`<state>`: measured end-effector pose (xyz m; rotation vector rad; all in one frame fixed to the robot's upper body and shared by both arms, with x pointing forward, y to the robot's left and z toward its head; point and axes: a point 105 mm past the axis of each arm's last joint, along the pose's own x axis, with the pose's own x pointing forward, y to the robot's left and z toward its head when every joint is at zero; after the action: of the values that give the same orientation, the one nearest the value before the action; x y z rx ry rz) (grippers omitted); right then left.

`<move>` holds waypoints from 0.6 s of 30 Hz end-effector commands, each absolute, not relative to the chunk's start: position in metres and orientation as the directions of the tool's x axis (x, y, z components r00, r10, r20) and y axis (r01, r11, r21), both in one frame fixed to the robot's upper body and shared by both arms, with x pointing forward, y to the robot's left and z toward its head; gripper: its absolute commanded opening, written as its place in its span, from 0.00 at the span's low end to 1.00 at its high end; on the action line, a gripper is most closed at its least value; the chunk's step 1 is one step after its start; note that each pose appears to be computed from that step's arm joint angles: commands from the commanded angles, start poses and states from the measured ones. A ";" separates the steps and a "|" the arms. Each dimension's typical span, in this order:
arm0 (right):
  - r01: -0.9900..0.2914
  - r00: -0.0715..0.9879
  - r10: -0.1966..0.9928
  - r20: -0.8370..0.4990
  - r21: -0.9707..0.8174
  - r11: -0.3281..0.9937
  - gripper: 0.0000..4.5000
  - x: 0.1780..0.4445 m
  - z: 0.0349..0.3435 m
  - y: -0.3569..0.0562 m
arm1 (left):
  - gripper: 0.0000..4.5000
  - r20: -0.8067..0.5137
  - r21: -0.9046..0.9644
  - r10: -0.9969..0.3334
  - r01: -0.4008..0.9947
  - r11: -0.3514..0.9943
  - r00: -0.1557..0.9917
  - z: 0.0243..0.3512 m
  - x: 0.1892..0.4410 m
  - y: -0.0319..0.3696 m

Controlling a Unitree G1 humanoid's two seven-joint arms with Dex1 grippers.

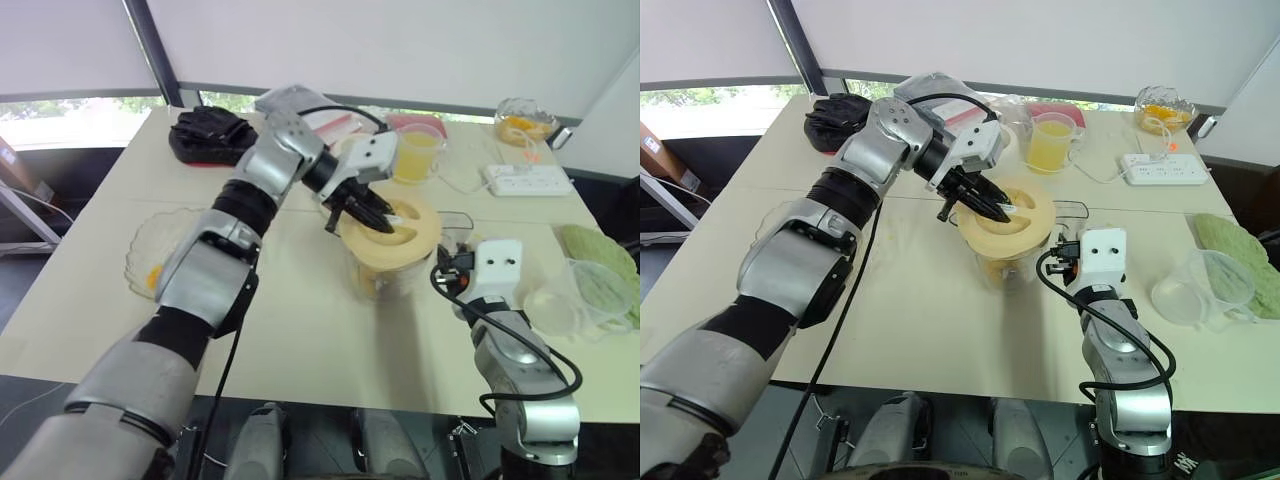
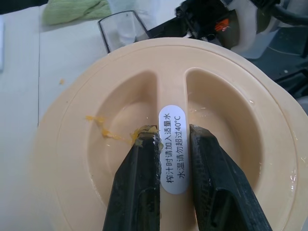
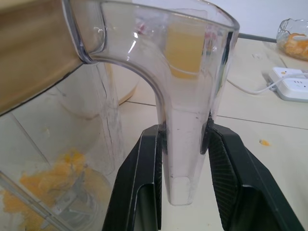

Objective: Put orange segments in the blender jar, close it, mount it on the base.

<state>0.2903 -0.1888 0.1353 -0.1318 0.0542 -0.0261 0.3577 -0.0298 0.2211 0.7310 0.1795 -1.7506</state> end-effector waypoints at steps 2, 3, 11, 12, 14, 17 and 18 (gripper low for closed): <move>0.046 0.998 -0.040 0.045 -0.130 0.990 0.18 0.287 0.159 -0.190 | 0.06 -0.611 0.200 -0.788 0.948 -0.249 -0.078 0.202 0.361 -0.033; 0.046 0.998 -0.040 0.045 -0.130 0.991 0.18 0.287 0.159 -0.190 | 0.06 -0.616 0.198 -0.785 0.953 -0.228 -0.060 0.200 0.363 -0.033; 0.040 0.999 -0.036 0.034 -0.134 0.990 0.18 0.288 0.155 -0.189 | 0.06 -0.618 0.128 -0.785 0.991 -0.049 0.041 0.200 0.369 -0.032; 0.039 0.999 -0.035 0.034 -0.134 0.990 0.18 0.288 0.155 -0.189 | 0.06 -0.622 0.130 -0.781 0.991 -0.036 0.053 0.200 0.369 -0.031; 0.037 0.999 -0.033 0.033 -0.133 0.990 0.18 0.289 0.154 -0.188 | 0.06 -0.628 0.135 -0.774 0.991 -0.014 0.075 0.200 0.369 -0.029; 0.032 0.999 -0.028 0.032 -0.132 0.991 0.18 0.289 0.154 -0.187 | 0.06 -0.646 0.126 -0.758 0.992 0.011 0.090 0.198 0.368 -0.025; 0.029 0.999 -0.025 0.032 -0.132 0.991 0.18 0.290 0.153 -0.186 | 0.06 -0.649 0.121 -0.755 0.992 0.024 0.097 0.198 0.368 -0.025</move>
<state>0.2910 -0.1937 0.1319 -0.1253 0.0662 -0.0517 0.3571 -0.0377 0.2215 0.6023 0.3535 -1.5443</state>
